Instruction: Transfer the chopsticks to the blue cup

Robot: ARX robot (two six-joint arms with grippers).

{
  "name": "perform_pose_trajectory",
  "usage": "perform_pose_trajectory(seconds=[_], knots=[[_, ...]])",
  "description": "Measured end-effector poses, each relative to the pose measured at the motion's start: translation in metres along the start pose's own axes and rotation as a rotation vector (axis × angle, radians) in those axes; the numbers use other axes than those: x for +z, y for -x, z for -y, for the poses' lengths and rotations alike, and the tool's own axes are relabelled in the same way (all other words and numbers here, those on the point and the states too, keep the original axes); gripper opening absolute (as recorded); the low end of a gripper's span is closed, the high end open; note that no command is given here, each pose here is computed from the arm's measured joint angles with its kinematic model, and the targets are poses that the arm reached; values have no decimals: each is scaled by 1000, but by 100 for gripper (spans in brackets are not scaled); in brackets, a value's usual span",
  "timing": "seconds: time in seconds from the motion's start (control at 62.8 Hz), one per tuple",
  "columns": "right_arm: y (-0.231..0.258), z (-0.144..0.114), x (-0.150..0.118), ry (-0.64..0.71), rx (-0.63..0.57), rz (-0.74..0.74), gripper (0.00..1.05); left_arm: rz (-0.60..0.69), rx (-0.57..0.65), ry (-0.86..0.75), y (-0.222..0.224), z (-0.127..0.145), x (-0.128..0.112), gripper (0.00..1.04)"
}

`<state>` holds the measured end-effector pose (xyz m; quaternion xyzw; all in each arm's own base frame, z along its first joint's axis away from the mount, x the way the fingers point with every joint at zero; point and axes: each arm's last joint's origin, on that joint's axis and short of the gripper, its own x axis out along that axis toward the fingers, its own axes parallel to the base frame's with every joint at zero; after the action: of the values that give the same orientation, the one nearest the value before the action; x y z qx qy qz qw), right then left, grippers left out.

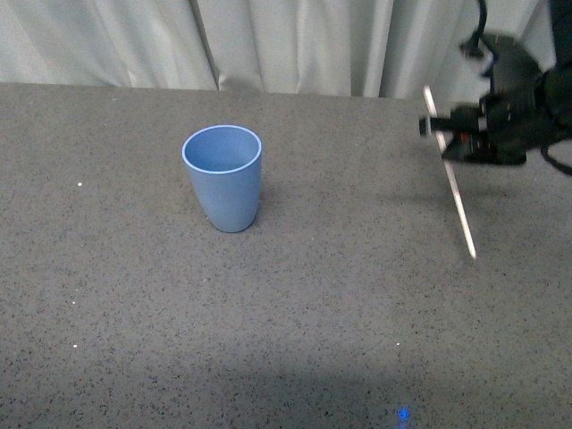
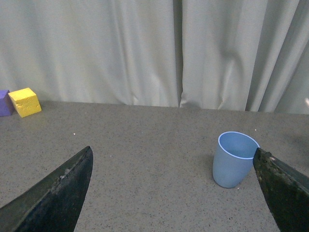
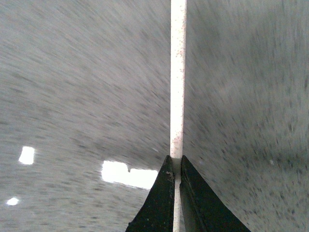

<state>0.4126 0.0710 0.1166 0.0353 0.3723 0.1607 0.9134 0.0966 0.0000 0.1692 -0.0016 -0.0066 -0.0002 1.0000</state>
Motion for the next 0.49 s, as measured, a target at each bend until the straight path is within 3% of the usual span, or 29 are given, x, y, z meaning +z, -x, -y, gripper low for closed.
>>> perform_pose_trajectory(seconds=[0.127, 0.239, 0.494], knots=[[40, -42, 35, 111, 179, 312, 1, 0, 0, 0, 0, 0, 0, 98], [55, -79, 47, 202, 319, 510, 1, 0, 0, 0, 0, 0, 0, 98], [44, -140, 33, 328, 531, 598, 1, 0, 0, 0, 0, 0, 0, 98]])
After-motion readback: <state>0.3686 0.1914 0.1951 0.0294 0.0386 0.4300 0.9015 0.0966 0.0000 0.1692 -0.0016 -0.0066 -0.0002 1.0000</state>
